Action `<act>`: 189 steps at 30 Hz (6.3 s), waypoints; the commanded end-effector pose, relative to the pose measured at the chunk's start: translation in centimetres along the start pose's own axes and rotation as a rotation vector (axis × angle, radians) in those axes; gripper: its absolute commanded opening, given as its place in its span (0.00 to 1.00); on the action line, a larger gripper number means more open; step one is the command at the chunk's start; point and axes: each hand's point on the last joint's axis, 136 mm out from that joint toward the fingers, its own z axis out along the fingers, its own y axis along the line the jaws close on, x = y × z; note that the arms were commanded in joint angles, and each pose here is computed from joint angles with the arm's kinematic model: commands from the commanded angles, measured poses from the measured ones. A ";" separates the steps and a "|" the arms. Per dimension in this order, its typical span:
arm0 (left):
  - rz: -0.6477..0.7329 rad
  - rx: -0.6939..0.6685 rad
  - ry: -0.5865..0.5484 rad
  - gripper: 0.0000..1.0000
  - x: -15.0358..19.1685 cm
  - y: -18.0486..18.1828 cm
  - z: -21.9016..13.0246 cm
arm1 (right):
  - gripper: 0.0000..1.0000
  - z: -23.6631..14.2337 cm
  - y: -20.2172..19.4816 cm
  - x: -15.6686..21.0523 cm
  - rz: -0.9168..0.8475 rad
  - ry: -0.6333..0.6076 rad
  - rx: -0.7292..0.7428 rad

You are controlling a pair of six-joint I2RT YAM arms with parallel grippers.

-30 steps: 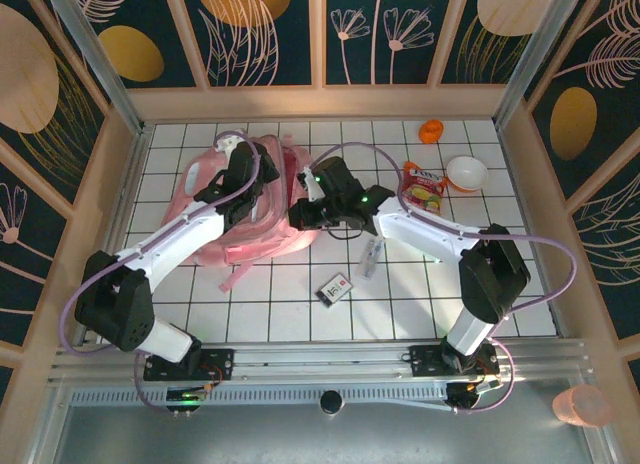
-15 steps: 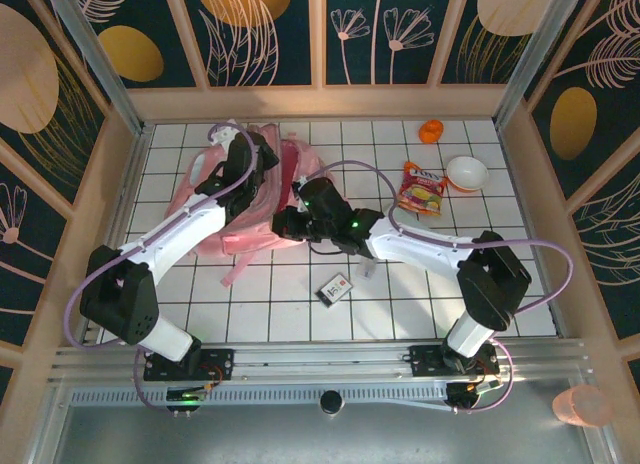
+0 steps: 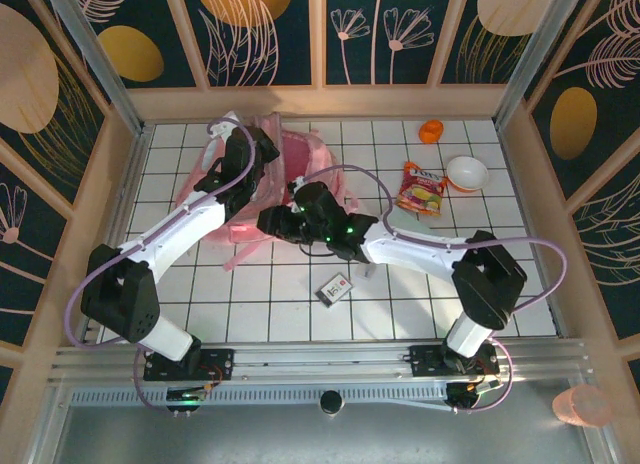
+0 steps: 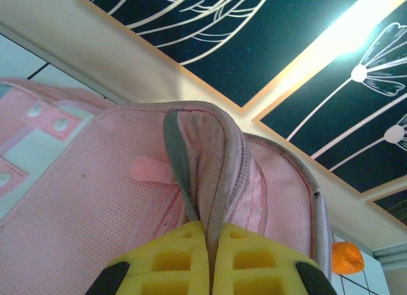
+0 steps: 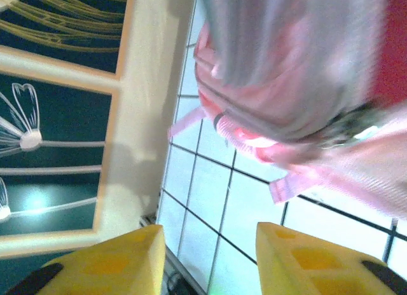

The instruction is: Pack the student bag

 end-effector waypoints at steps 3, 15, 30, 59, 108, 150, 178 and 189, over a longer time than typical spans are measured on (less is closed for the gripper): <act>0.124 0.262 -0.158 0.00 -5.7 -4.5 -4.0 | 0.47 -4.9 0.6 -3.3 -0.132 -0.070 0.012; 0.554 0.518 -0.001 0.00 -1.4 -6.3 -6.3 | 0.54 -7.8 0.0 -10.2 -0.122 -0.120 -0.191; 0.808 0.697 0.134 0.00 4.5 -5.1 -8.2 | 0.72 -5.6 -2.4 -14.6 0.268 -0.225 -0.229; 0.596 0.283 0.282 0.70 5.3 5.0 -9.8 | 0.40 2.2 -8.3 -10.4 0.384 -0.176 0.070; 0.740 0.566 0.322 0.56 14.4 8.5 -11.9 | 0.00 -8.3 10.3 -21.5 0.042 -0.345 -0.415; 0.559 -0.030 0.178 0.44 2.7 15.7 -2.1 | 0.00 -16.5 9.1 -22.8 0.085 -0.438 -0.484; 1.468 0.589 -0.021 0.87 4.9 2.2 -10.4 | 0.00 -6.8 6.2 -21.1 0.344 -0.640 -0.489; 1.388 0.455 -0.126 0.83 3.6 1.2 -6.7 | 0.00 -5.8 6.5 -19.6 0.368 -0.606 -0.477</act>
